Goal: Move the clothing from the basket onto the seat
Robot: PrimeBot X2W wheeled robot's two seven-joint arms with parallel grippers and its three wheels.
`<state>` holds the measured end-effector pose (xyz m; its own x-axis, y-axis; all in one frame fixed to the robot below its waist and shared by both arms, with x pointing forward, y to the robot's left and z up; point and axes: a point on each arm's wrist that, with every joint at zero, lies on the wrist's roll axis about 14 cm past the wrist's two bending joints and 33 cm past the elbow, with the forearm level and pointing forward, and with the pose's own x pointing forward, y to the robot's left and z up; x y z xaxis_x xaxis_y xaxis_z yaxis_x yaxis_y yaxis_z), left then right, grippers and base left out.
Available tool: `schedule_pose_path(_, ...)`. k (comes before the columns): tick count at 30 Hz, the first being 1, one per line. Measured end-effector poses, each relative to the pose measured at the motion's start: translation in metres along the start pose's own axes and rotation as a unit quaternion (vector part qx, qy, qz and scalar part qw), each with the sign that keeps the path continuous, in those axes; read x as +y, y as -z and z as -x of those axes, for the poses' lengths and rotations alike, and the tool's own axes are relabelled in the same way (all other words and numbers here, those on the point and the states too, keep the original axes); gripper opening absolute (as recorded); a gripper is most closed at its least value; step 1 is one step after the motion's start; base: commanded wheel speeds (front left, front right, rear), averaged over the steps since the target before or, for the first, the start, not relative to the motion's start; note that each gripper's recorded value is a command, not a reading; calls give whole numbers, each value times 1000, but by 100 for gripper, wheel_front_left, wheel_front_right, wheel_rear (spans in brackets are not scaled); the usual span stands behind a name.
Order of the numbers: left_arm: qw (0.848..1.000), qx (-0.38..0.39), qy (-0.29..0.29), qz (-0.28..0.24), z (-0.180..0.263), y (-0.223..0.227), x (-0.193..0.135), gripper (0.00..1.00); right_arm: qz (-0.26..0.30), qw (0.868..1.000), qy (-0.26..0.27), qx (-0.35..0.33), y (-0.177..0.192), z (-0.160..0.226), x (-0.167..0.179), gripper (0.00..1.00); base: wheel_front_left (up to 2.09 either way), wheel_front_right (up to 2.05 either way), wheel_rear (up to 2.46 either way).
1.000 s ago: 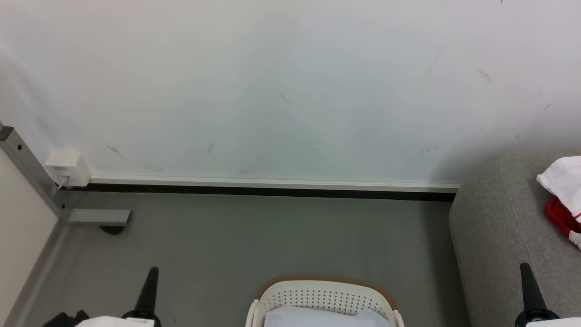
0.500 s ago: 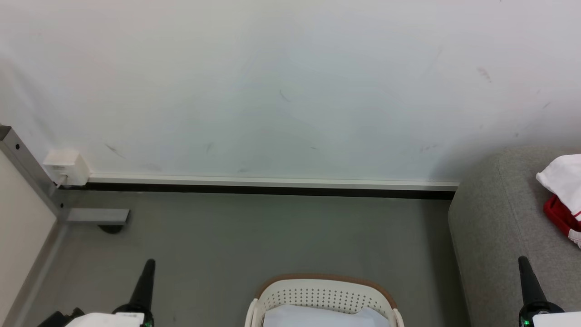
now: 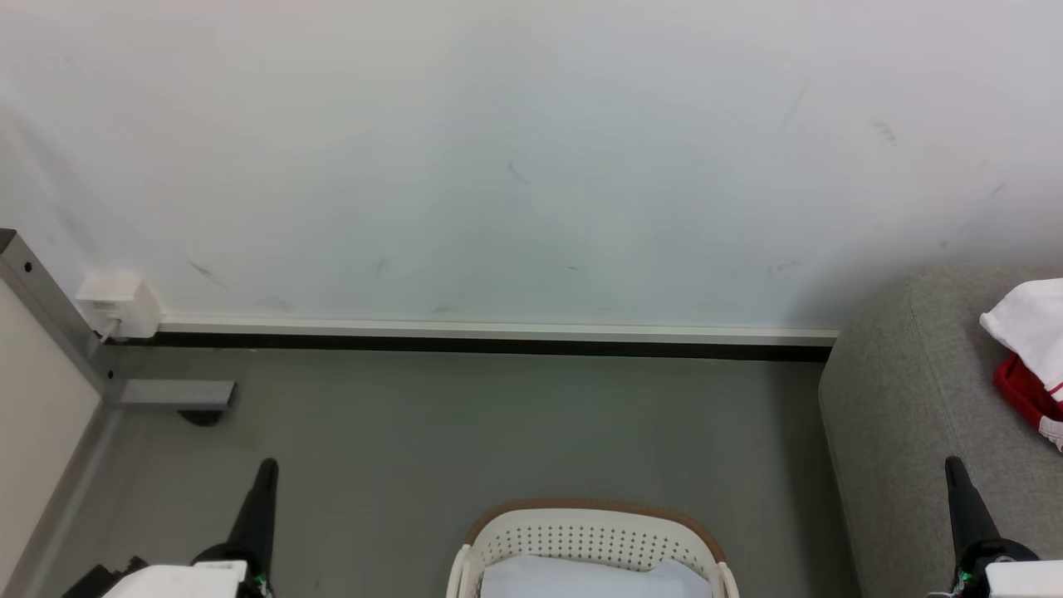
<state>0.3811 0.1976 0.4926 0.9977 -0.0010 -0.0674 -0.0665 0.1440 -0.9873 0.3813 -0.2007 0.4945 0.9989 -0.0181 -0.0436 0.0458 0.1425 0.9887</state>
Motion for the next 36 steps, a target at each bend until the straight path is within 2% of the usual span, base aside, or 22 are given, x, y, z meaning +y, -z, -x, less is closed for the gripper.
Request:
schedule_pose_path(21, 997, -2, 29, 70, -6, -4, -12, 0, -73, 997, -16, 8, 1, -5, 9, 0, 0, 0, 0)
schedule_pose_path(36, 997, -3, 29, 71, -6, -4, -12, 0, -75, 997, -17, 8, 1, -5, 9, 0, 0, 0, 0)
